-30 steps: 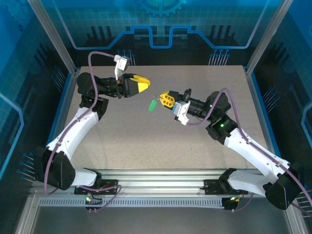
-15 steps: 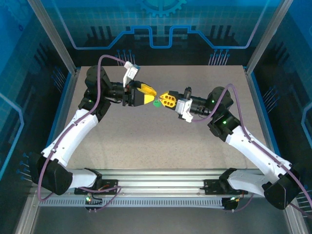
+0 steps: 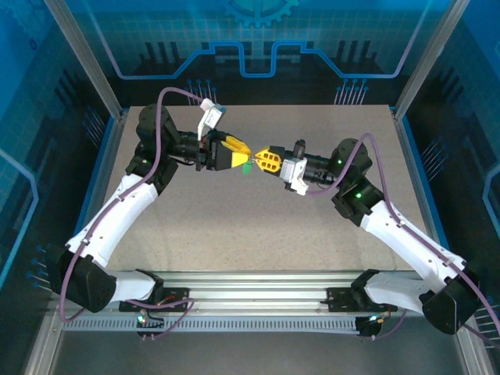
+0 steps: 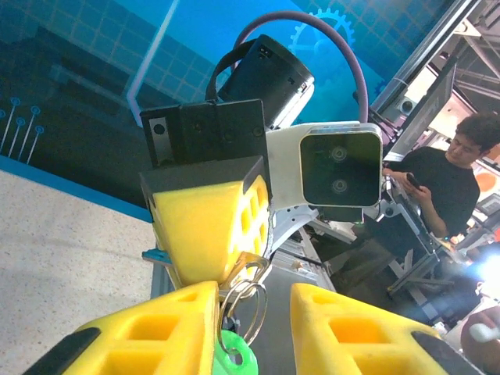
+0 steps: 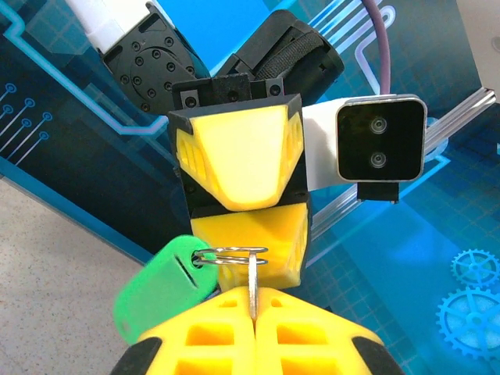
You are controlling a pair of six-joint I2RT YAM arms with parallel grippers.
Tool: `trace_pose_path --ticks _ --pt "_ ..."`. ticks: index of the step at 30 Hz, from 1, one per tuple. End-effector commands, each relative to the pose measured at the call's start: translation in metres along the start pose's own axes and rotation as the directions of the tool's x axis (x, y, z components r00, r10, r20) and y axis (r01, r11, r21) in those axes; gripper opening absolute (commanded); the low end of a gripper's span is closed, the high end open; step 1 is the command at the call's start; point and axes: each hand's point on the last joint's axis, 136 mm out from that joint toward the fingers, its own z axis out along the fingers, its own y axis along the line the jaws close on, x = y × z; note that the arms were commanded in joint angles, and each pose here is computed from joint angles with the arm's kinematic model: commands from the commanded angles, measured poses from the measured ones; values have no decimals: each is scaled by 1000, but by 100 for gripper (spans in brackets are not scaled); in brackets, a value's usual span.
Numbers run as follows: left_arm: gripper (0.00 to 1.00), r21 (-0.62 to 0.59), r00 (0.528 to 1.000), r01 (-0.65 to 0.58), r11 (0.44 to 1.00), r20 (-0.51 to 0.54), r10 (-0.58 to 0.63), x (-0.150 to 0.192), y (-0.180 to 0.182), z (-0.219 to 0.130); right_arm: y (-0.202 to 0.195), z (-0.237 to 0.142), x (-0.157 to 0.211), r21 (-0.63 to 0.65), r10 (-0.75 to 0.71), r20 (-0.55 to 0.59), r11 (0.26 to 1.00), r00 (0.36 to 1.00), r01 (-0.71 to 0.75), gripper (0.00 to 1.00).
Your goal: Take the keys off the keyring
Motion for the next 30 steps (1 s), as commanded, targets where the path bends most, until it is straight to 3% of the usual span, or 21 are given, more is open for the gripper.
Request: trace_pose_path --ticks 1,5,10,22,30 --pt "21 37 1000 -13 999 -21 14 -4 -8 3 -10 -1 -5 17 -2 16 1000 1000 2 0" --pt "16 42 1000 -8 999 -24 9 -5 -7 3 -11 -1 -4 23 -3 12 1000 1000 3 0" --pt "0 44 1000 -6 999 -24 7 -5 -7 4 -12 -1 -3 31 -3 10 1000 1000 3 0" --pt "0 -92 984 14 996 175 2 -25 14 -3 -15 4 -1 196 -94 -7 976 996 94 0" --pt "0 -142 968 23 990 252 14 -33 16 -10 -11 12 -1 260 -169 -39 950 985 173 0"
